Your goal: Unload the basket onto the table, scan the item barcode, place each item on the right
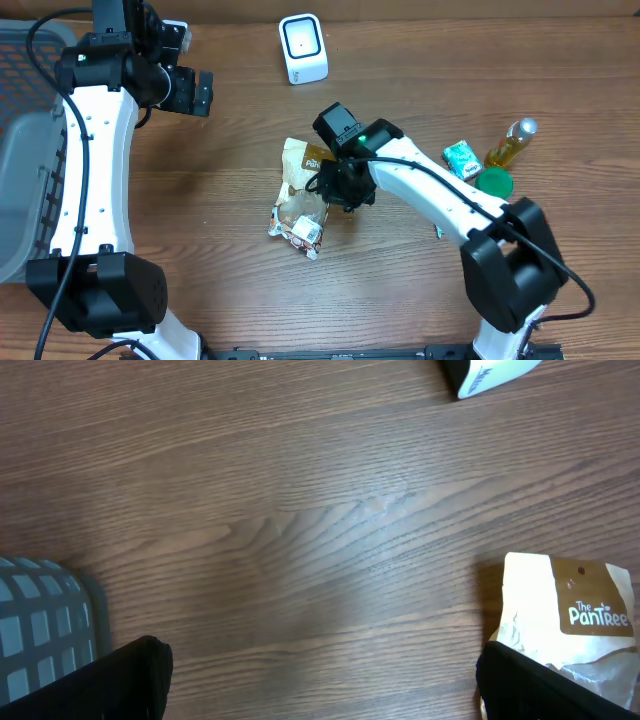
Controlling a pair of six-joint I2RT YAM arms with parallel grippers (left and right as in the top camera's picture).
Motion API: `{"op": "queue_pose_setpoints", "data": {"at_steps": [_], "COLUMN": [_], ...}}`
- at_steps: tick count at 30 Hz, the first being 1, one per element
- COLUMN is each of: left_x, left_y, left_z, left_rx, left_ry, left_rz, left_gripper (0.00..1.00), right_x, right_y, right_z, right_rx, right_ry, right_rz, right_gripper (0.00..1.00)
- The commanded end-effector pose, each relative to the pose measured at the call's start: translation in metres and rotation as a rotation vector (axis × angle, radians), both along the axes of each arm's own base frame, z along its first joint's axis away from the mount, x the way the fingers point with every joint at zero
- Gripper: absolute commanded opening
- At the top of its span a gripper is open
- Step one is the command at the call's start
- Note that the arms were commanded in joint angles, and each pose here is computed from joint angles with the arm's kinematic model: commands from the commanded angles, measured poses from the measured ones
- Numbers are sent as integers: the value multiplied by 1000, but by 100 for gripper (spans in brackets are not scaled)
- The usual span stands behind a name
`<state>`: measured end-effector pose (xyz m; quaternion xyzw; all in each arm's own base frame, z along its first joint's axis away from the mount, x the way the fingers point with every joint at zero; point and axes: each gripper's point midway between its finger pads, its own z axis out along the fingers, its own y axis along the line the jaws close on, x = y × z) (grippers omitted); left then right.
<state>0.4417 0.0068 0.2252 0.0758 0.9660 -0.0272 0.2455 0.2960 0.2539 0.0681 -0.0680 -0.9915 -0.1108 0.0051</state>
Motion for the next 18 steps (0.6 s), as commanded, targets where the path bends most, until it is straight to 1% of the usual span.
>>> {"op": "queue_pose_setpoints", "data": {"at_steps": [1,4,6,9,18], "left_x": [2,2,2,2,2], "left_y": [2,2,2,2,2], "left_z": [0,0,0,0,0], "left_rx": [-3,-4,-4,-4,-4], "left_ry": [0,0,0,0,0], "left_rz": [16,17,17,17,17], "left_gripper": [99,99,100,100,100], "right_x": [1,-8,-15,-24,-51], "right_y": [-25,-35,-34,-31,-24], "right_z": [9,7,7,3,-26], "right_rx": [-114,-162,-164,-174,-196], "right_ry": [-52,-21,1,17,48], "right_rz": [-8,-4,7,25,-1], "right_gripper": [19,13,11,4,5]}}
